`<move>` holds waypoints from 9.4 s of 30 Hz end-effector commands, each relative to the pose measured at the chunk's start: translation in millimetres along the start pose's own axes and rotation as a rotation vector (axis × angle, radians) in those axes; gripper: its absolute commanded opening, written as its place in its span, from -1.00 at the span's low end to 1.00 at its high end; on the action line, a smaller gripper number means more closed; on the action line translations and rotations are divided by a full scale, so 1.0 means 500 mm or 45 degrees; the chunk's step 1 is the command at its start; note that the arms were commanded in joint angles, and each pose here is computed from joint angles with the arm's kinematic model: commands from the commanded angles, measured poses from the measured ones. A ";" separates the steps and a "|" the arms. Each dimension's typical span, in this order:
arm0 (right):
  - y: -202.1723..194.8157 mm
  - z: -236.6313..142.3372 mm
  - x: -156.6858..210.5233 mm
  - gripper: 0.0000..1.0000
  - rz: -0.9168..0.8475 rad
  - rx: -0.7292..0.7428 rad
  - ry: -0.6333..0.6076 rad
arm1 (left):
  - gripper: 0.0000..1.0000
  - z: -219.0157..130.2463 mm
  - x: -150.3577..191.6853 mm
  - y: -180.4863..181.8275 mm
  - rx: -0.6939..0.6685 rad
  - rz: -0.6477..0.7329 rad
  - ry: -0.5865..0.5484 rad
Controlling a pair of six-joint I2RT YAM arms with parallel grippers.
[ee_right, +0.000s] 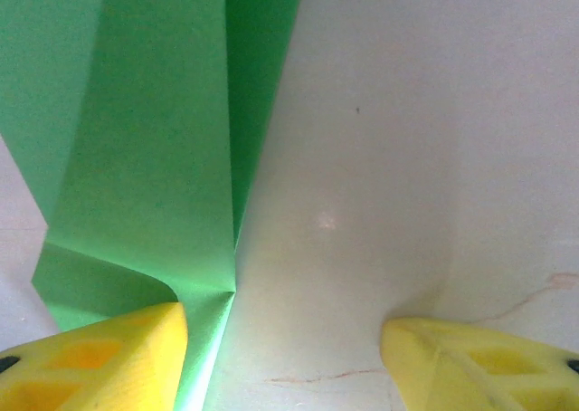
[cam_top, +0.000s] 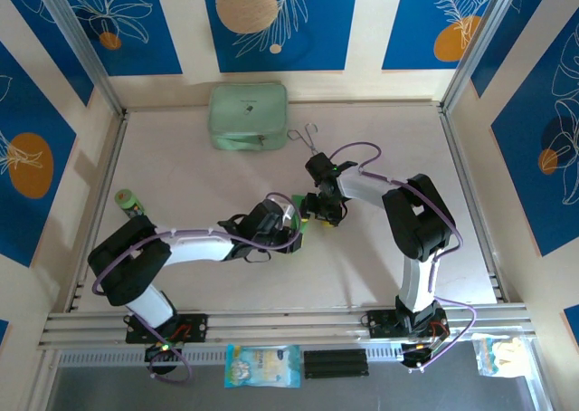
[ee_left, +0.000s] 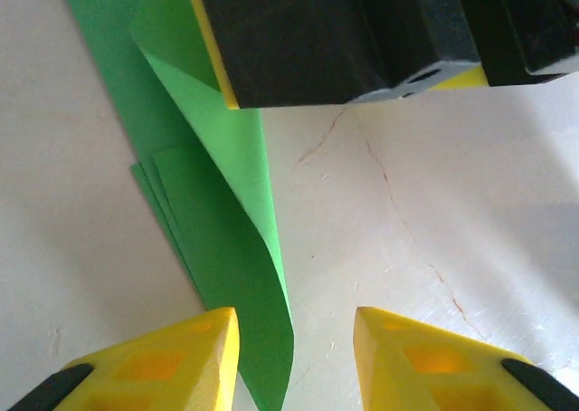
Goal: Fold a paper plane with a square sheet of paper (pick it up from the middle)
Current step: Fold the wing for the fifth time at the center of the table.
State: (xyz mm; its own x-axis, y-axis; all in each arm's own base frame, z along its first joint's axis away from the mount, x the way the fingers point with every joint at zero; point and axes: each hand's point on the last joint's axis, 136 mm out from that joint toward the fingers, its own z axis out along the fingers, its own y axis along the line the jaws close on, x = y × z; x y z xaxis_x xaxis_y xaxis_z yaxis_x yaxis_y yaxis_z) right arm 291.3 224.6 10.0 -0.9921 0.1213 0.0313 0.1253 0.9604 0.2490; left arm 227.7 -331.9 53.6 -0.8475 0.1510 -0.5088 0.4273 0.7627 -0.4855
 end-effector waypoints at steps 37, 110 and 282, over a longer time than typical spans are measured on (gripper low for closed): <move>-0.008 0.118 0.028 0.27 0.046 -0.063 0.140 | -0.43 0.059 0.038 0.031 -0.098 0.130 0.123; 0.141 -0.075 0.000 -0.47 -0.383 -0.856 -0.213 | -0.66 0.054 0.054 0.083 0.074 -0.185 0.171; 0.095 -0.008 -0.030 -0.51 -0.222 -0.467 -0.127 | -0.78 0.056 0.030 0.064 0.123 -0.537 0.213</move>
State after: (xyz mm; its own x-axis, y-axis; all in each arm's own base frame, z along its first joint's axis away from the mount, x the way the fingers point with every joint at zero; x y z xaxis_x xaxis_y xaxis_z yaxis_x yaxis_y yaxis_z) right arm 311.4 267.9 29.6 -0.9882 0.0077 -0.1528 -0.0865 0.7956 0.5996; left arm 240.0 -333.1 22.0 -0.9863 -0.0437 -0.1593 0.0839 0.6983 -0.7109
